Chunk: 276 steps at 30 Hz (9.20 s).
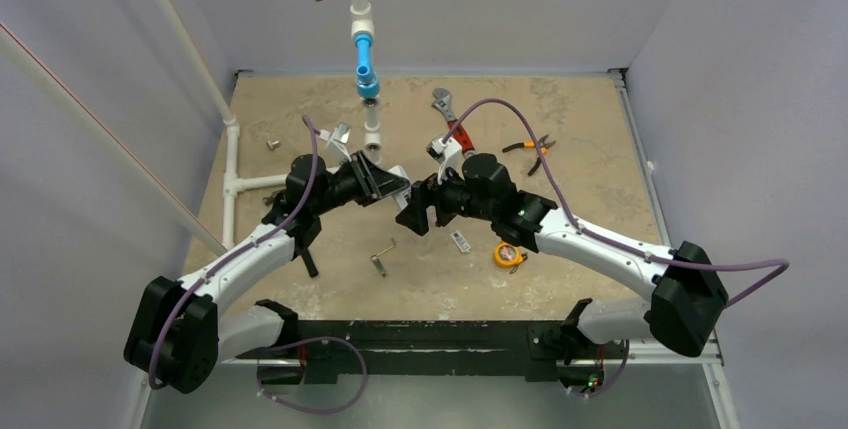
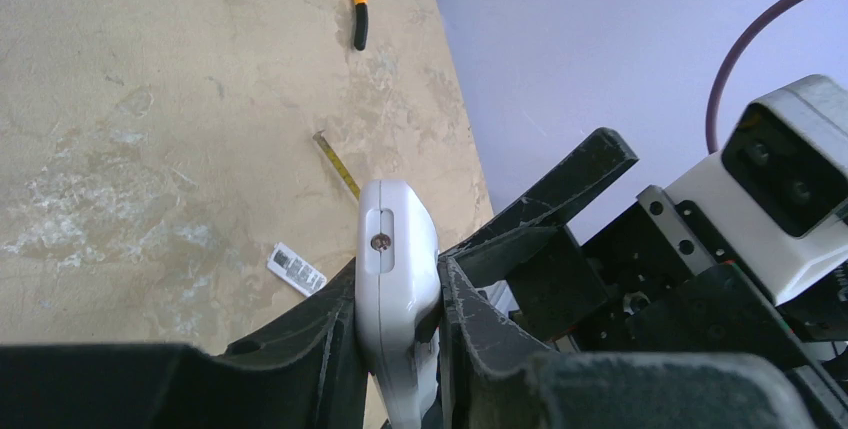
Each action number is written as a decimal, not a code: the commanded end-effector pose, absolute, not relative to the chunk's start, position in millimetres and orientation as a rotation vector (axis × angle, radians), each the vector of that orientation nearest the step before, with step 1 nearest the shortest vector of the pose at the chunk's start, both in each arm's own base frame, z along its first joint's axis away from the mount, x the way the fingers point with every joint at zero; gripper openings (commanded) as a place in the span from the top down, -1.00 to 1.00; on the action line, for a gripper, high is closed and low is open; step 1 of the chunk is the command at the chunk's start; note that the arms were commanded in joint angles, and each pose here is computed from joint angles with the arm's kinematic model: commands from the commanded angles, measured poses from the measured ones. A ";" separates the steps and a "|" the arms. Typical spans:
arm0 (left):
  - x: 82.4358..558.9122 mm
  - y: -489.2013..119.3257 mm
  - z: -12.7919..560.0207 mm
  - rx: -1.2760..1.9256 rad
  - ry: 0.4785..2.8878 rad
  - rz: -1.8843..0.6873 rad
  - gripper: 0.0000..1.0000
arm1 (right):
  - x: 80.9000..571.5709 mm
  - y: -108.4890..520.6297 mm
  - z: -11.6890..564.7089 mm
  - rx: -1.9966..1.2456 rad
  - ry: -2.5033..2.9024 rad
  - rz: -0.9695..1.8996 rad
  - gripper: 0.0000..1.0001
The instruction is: Load the batteries into the remote control
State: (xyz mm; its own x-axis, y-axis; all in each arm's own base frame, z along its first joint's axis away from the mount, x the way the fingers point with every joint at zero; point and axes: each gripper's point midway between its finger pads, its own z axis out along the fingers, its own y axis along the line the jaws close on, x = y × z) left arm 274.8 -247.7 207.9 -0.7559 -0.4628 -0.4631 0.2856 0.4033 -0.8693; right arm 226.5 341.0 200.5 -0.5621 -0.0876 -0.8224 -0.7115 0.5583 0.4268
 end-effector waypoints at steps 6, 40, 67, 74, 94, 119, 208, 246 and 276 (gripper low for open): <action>284.8 -249.9 243.9 -0.123 1.878 -1.433 1.00 | 237.1 349.9 196.7 -0.676 2.000 0.898 -0.70; 283.9 -250.9 241.6 -0.134 1.937 -1.438 0.02 | 236.0 332.7 188.2 -0.908 1.930 0.696 1.00; 282.7 -252.5 240.1 -0.122 1.937 -1.462 0.14 | 238.4 324.9 184.7 -0.903 1.938 0.648 1.00; 281.4 -253.6 234.4 -0.107 1.952 -1.463 0.35 | 238.8 324.8 187.7 -0.893 1.929 0.651 1.00; 284.9 -246.6 226.9 -0.127 1.968 -1.412 1.00 | 247.2 301.0 221.3 -0.693 1.846 0.619 -0.04; 300.5 -209.5 207.6 -0.297 2.025 -1.291 1.00 | 246.4 233.7 92.7 -0.531 2.262 0.451 -0.39; 312.6 -222.6 207.8 -0.309 2.011 -1.394 1.00 | 243.1 230.8 119.5 -0.714 2.267 0.252 0.61; 286.2 -274.0 220.1 -0.088 1.928 -1.593 1.00 | 218.7 284.9 225.2 -0.991 1.962 0.646 0.61; 281.2 -277.7 226.1 -0.016 1.937 -1.519 1.00 | 233.4 288.5 235.3 -0.909 1.939 0.621 0.62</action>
